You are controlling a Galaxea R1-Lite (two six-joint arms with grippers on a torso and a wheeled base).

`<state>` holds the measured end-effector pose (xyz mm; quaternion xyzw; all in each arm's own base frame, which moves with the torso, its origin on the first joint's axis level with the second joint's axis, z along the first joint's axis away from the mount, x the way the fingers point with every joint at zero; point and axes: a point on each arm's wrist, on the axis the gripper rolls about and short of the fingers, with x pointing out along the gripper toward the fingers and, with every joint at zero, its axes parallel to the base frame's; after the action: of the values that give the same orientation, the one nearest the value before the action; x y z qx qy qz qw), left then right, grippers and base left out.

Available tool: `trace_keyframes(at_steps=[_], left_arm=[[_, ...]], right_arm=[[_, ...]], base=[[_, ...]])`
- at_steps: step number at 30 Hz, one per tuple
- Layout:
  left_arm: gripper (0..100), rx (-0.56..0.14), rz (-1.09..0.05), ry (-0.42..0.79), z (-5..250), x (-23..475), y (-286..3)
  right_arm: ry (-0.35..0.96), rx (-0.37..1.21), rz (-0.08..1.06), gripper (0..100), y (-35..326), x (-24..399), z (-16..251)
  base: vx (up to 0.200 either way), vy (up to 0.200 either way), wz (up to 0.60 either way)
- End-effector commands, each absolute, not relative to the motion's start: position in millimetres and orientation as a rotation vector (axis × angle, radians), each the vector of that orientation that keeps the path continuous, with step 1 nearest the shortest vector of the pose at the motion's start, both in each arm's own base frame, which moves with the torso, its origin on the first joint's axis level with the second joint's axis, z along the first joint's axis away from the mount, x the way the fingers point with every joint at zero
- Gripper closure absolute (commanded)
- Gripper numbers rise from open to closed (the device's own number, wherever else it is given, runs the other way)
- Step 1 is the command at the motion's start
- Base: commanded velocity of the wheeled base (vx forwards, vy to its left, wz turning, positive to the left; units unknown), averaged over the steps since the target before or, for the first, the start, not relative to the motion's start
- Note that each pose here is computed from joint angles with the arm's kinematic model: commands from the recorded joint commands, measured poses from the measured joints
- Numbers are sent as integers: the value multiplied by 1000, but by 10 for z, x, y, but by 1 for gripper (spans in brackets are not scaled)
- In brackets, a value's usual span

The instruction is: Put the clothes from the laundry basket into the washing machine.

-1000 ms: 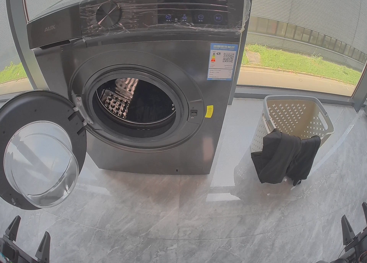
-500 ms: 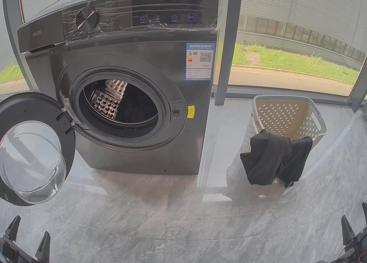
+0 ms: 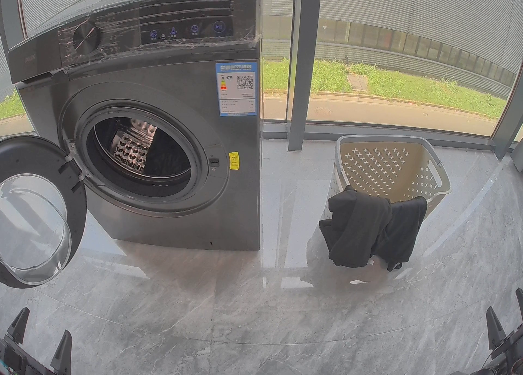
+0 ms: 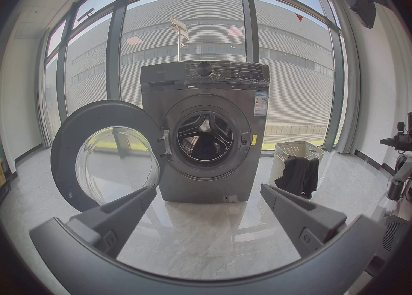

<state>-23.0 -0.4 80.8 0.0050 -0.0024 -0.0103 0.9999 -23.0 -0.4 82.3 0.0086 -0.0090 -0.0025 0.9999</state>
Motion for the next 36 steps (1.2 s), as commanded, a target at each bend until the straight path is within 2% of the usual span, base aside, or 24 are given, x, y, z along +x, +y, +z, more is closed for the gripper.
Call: trace_keyframes(at_steps=[1,23,36], left_arm=[[0,9,-20,-5,765,-230,-4],[0,11,-17,-3,761,-229,-3],[0,3,-15,-3,761,-229,-3]], right_arm=[[-15,17,-4,0,-4,-228,771],[-15,15,-6,0,-3,-228,771],[-15,14,-4,0,-3,-228,771]], base=[[0,-200,0],[0,-200,0],[0,0,0]])
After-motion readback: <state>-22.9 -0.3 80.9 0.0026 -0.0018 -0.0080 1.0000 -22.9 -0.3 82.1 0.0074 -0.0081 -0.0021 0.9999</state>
